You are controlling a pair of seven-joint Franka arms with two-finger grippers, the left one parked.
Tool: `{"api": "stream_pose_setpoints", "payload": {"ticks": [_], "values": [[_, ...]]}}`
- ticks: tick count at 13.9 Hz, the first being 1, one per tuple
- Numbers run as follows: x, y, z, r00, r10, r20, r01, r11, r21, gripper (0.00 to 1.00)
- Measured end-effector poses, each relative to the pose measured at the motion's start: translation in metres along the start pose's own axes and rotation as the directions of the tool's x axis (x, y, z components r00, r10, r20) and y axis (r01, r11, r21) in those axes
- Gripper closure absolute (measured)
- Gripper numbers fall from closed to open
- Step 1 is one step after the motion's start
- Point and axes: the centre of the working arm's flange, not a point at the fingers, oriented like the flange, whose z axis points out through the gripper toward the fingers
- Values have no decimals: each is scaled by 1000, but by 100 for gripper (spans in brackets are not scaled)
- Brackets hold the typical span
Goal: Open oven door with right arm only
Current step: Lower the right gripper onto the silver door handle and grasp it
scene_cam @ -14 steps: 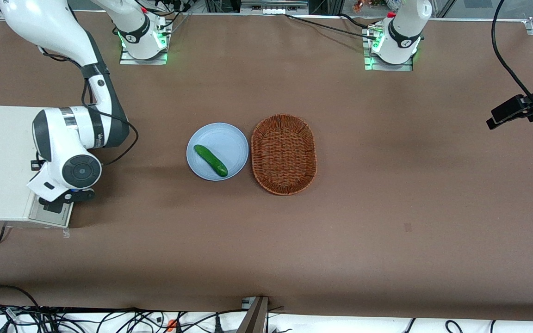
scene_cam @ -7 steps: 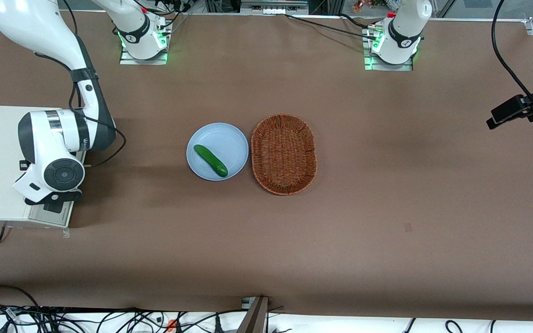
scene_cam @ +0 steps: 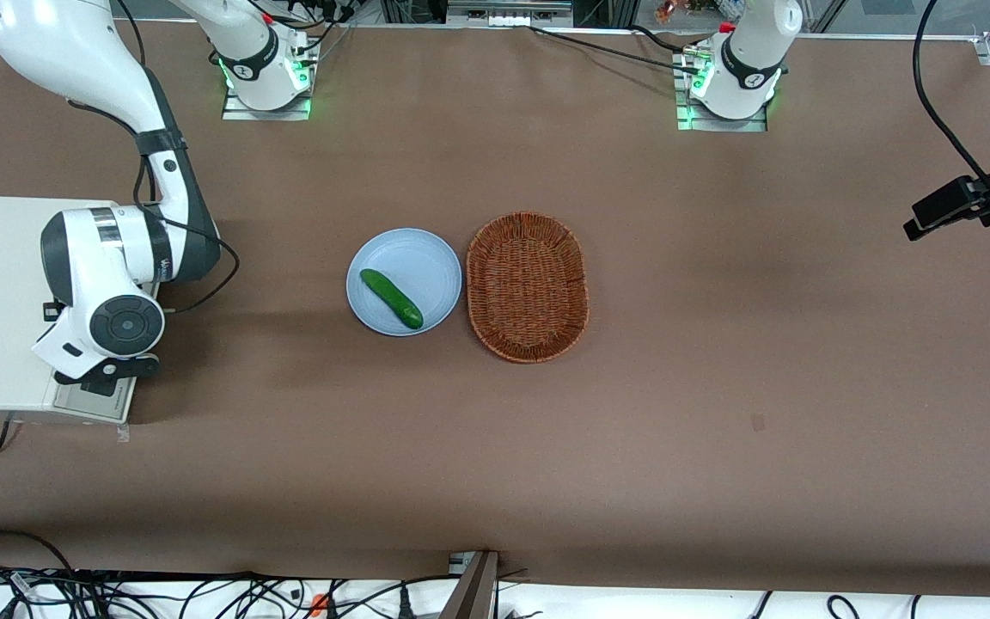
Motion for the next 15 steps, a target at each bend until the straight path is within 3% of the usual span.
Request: {"api": "stream_pose_setpoints", "payload": {"ticks": [9,15], "values": [[1,-8,-4,1000,11,-5,-11,1000,3,99],[5,-38,-20,1000,25,-19,-24,999,40,99]]}}
